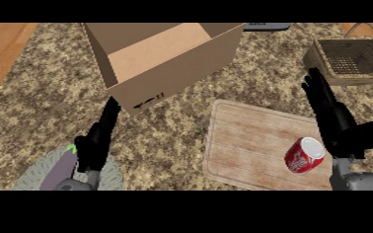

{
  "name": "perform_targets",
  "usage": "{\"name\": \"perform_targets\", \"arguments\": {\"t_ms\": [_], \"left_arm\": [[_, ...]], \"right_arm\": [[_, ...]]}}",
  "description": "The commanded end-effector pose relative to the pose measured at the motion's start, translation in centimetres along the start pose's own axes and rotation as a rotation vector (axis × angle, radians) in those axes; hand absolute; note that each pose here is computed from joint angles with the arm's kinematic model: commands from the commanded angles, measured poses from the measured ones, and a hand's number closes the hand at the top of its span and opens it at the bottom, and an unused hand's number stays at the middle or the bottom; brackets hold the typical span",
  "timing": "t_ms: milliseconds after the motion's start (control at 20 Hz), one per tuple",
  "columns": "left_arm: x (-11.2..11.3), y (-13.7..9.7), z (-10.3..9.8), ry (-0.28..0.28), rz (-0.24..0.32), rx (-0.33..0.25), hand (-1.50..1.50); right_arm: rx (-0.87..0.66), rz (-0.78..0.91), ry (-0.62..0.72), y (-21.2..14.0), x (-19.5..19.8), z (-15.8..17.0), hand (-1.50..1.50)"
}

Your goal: Pick the can from the cutting board and place it in the basket

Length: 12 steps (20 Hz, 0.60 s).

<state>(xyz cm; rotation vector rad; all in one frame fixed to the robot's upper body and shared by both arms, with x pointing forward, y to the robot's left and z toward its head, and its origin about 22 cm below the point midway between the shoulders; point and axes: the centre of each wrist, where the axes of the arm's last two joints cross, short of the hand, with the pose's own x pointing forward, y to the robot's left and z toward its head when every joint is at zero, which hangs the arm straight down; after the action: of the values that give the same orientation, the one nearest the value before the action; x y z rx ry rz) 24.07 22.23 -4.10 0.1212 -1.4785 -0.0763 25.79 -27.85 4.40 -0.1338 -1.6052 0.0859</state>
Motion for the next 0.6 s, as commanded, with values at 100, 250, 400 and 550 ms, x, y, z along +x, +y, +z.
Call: {"name": "perform_targets", "arguments": {"t_ms": [100,250,400,550], "left_arm": [[4.4,3.8,-1.8,-0.172,-0.167,-0.011,0.0],[9.0,7.1,-4.1,-0.339,-0.337,-0.019,0.0],[8.7,7.7,-4.3,-0.295,-0.293,-0.033,0.0],[9.4,7.9,-3.7,-0.275,-0.296,-0.061,0.0]], "right_arm": [[0.165,-0.058,0.023,2.1,2.4,-2.0,1.5],[0.348,-0.102,0.049,4.6,3.8,-3.3,1.5],[0.239,-0.555,0.092,11.5,3.3,-1.9,1.5],[0.141,-0.295,0.013,16.3,5.6,0.4,-1.5]]}}
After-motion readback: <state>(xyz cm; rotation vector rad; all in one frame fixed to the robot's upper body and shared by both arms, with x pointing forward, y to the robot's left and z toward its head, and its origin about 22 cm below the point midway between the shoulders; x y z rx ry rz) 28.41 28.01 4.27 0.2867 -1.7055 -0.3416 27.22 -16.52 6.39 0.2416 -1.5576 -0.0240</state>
